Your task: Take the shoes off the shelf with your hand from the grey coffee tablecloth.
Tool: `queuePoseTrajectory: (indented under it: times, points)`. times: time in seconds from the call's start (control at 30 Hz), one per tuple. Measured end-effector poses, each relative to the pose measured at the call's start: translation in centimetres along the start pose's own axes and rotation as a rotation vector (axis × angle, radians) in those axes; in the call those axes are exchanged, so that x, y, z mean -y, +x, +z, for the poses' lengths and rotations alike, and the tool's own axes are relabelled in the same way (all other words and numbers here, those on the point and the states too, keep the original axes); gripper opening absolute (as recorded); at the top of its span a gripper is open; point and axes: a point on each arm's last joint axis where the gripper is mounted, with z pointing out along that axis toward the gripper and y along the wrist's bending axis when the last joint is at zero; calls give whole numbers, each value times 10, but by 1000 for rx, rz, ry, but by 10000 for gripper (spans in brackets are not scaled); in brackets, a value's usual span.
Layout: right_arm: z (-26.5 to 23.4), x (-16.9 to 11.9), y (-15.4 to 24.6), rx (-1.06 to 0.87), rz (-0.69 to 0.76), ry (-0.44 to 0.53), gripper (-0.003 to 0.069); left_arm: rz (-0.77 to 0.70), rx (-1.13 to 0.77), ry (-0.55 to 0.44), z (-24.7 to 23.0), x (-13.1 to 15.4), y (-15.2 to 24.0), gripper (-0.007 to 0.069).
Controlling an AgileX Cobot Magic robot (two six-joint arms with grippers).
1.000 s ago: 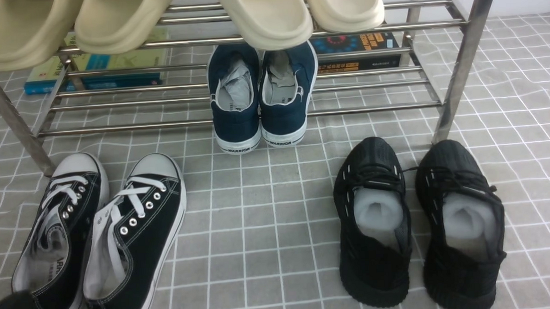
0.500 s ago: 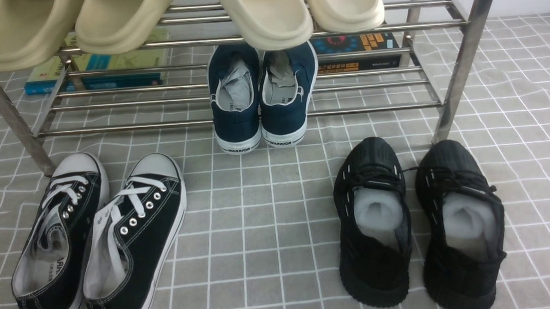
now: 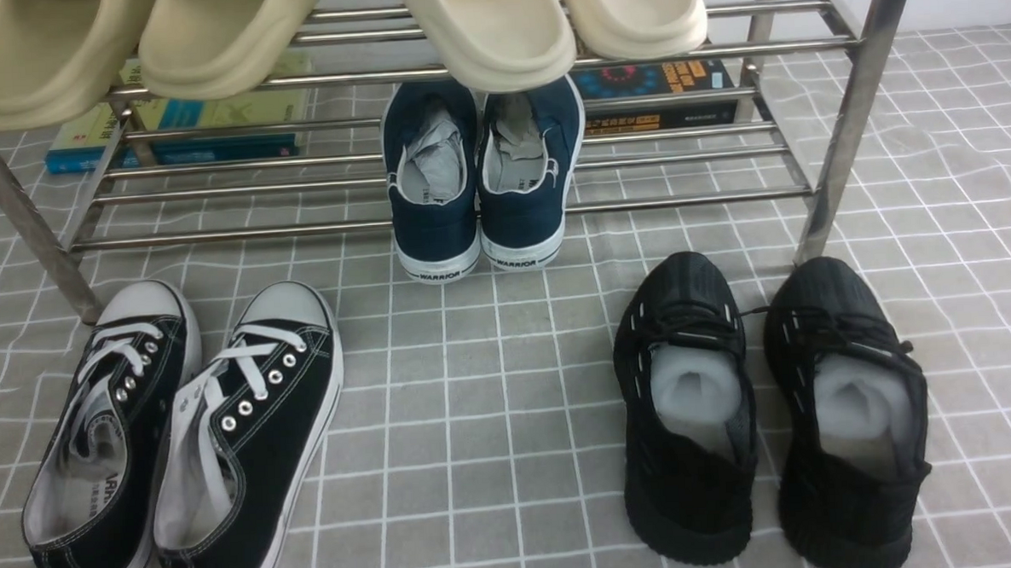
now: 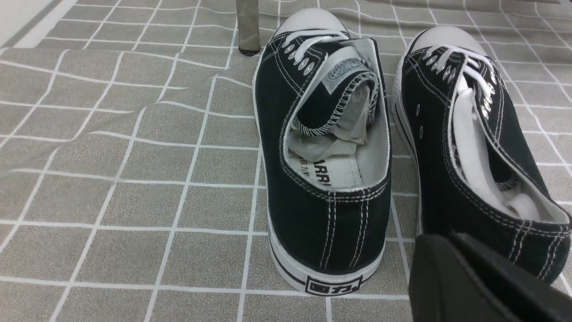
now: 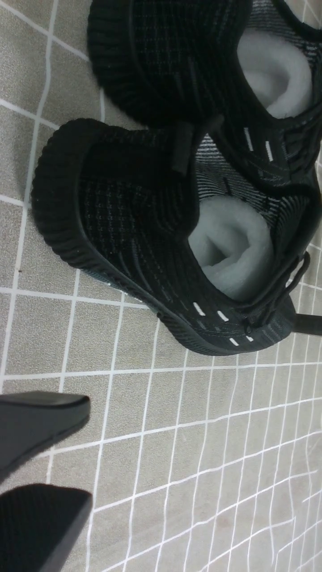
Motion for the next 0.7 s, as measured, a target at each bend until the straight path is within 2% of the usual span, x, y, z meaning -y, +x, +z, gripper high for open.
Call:
queuePoseTrajectory:
  times: [0.7]
  points:
    - [0, 0, 0, 0, 0, 0, 239, -4, 1, -23, 0, -1, 0, 45]
